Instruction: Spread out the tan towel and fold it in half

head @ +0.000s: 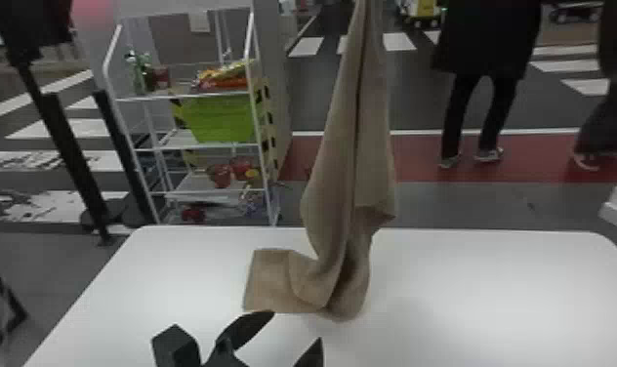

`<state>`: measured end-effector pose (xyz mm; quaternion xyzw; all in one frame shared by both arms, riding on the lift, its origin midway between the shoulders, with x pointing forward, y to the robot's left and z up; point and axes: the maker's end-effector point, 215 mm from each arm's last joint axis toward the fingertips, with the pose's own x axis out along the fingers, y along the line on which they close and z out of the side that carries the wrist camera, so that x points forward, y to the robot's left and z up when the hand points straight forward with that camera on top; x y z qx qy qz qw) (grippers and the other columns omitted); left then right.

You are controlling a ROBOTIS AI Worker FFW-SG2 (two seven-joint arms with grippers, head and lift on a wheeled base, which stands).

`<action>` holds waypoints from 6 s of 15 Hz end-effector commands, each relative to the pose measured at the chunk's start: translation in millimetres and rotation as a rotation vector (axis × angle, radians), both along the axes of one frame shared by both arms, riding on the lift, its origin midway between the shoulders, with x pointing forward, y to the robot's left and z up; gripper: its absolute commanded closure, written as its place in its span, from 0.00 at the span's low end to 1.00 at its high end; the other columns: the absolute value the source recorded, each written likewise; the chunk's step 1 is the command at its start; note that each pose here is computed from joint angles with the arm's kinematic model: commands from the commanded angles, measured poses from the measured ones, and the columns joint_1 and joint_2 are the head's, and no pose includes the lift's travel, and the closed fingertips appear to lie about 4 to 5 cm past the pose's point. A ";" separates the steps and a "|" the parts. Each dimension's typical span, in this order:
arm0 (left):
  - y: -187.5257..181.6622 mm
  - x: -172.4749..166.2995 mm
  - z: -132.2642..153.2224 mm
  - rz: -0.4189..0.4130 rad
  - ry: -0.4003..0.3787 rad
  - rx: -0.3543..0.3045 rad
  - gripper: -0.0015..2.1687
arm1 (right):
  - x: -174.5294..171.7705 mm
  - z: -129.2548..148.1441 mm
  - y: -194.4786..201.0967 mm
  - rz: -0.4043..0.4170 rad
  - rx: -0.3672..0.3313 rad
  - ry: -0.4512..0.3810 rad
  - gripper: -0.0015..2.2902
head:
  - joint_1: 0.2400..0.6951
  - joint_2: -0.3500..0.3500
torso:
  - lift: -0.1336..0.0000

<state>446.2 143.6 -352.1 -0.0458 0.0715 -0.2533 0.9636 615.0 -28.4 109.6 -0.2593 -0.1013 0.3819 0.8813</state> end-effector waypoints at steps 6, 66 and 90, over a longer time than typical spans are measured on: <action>-31.4 40.1 -3.7 0.073 -0.004 0.022 0.02 | 15.6 34.6 -12.7 -0.106 -0.014 -0.061 0.66 | 0.34 0.62 | 0.00; 251.0 130.4 196.0 0.574 -0.205 0.472 0.63 | 10.5 -83.5 -112.9 -0.163 0.103 0.100 0.66 | 0.15 0.83 | 0.00; 58.7 -62.8 9.2 -0.303 -0.095 0.824 0.63 | -201.2 -397.7 -282.4 0.043 -0.423 0.277 0.66 | 1.00 0.40 | 0.00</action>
